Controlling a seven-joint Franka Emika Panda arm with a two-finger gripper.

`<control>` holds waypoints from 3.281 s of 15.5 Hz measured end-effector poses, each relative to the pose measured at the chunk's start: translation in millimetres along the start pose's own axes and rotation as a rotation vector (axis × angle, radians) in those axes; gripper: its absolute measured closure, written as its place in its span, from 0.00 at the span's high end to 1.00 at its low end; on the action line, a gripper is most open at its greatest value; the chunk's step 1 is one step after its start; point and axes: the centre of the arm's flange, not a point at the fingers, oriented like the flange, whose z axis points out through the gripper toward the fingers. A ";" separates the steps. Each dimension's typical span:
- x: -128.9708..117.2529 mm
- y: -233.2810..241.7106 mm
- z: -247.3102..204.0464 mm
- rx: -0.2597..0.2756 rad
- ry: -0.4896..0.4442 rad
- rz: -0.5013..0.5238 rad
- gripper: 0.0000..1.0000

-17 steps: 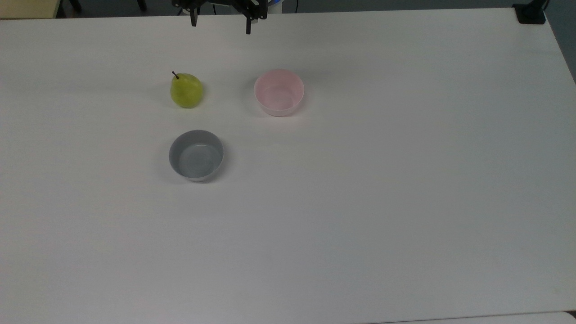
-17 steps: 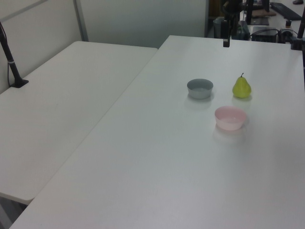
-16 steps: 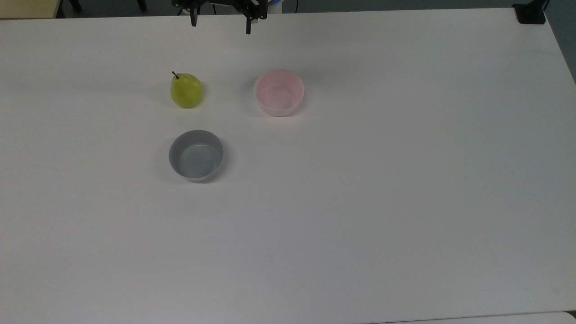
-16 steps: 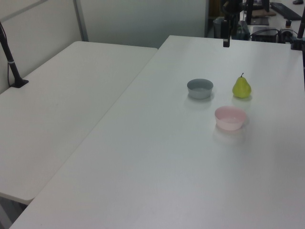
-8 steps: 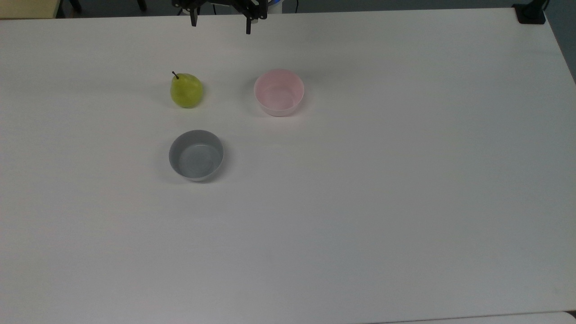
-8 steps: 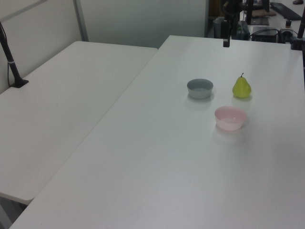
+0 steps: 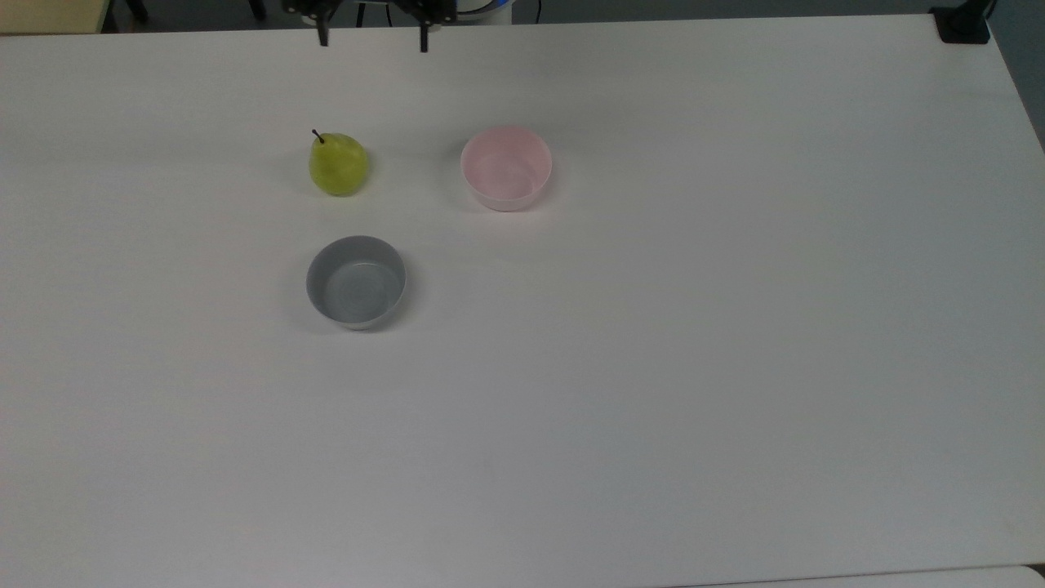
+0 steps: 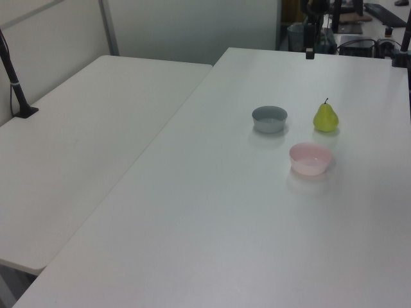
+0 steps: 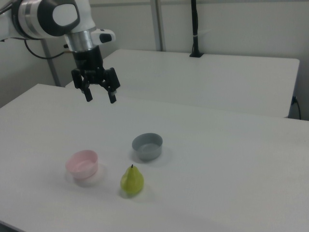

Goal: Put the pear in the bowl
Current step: 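Lower the gripper over the pear and close it around the pear, then lift the grasped pear up off the table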

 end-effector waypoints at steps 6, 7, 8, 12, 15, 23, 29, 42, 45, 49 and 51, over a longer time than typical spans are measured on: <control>-14.4 52.3 47.1 0.014 -0.040 -0.084 1.00; -18.0 58.2 61.0 0.019 -0.051 -0.111 1.00; -21.4 63.8 74.6 0.024 -0.059 -0.131 1.00; -30.5 71.7 134.5 0.026 -0.074 -0.163 1.00; -37.5 64.7 178.8 0.011 -0.085 -0.188 1.00; -27.6 66.2 257.8 -0.001 -0.099 -0.211 1.00; -22.8 66.0 271.7 0.001 -0.098 -0.218 0.95; -21.6 69.3 264.3 0.002 -0.113 -0.213 0.79; -19.3 74.8 239.4 -0.003 -0.118 -0.203 0.79; -21.4 77.0 199.2 -0.006 -0.139 -0.195 0.79; -19.0 65.0 186.0 -0.009 -0.139 -0.212 0.79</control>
